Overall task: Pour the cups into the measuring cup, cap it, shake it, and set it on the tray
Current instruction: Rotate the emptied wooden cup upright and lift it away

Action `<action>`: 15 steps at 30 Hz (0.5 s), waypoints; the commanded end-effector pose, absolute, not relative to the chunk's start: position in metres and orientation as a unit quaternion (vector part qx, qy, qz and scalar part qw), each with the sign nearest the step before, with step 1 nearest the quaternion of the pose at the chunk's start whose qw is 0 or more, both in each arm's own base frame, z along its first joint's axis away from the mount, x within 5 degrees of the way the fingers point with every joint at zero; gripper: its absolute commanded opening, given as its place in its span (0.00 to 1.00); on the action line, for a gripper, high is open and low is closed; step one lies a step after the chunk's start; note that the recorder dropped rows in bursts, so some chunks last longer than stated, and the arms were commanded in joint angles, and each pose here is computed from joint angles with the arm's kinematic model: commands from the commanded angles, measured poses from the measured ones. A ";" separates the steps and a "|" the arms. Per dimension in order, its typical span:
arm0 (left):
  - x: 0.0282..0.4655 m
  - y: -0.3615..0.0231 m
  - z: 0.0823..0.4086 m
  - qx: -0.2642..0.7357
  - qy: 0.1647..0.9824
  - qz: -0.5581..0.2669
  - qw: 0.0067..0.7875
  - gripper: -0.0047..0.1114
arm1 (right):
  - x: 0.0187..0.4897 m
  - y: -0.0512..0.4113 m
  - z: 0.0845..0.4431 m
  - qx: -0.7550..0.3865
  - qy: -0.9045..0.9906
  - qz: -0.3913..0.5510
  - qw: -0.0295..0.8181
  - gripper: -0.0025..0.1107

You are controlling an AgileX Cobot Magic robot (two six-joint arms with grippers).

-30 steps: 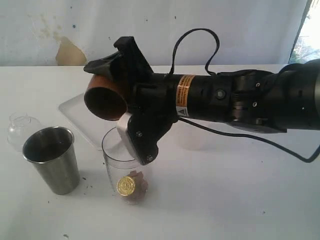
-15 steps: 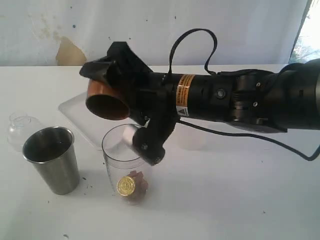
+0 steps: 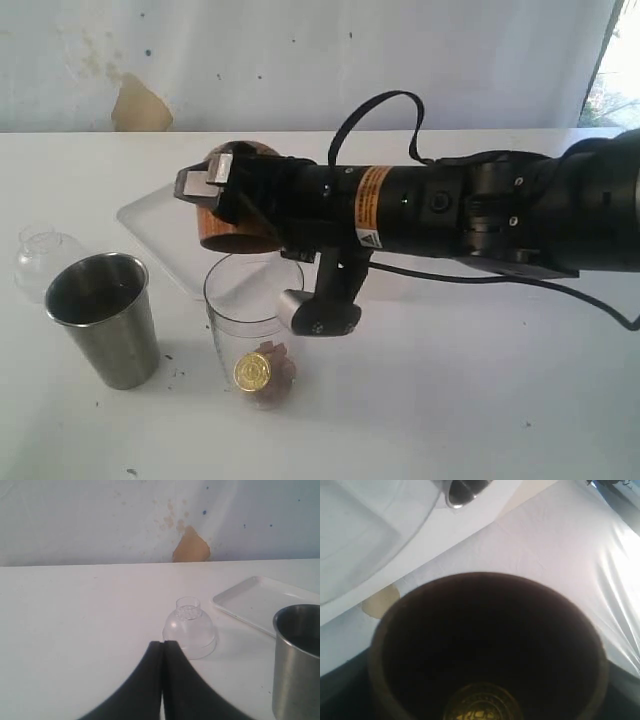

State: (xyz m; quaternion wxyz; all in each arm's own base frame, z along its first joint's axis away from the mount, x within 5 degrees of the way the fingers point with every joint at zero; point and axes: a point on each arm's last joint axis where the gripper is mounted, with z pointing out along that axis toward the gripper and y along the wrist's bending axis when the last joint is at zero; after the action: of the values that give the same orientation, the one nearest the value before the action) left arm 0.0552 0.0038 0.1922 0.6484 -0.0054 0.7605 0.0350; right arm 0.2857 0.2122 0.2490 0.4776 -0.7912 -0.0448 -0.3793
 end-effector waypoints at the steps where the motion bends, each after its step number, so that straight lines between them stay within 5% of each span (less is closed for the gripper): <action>1: 0.055 0.003 0.192 -0.005 0.757 0.031 0.652 0.04 | 0.288 0.211 0.252 -0.783 -0.033 -0.395 0.480 0.02; 3: 0.055 0.003 0.192 -0.005 0.757 0.031 0.652 0.04 | 0.290 0.211 0.255 -0.767 0.019 -0.380 0.516 0.02; 7: 0.055 0.003 0.192 -0.005 0.757 0.031 0.652 0.04 | 0.294 0.206 0.247 -0.791 -0.023 -0.419 0.445 0.02; 15: 0.055 0.003 0.192 -0.005 0.757 0.031 0.652 0.04 | 0.295 0.206 0.261 -0.755 0.046 -0.423 0.499 0.02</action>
State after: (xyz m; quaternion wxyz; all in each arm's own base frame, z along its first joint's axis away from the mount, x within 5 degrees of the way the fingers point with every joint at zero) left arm 0.0552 0.0038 0.1922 0.6484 -0.0054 0.7605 0.0350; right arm 0.2966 0.2059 0.2508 0.4764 -0.7764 0.0434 -0.4103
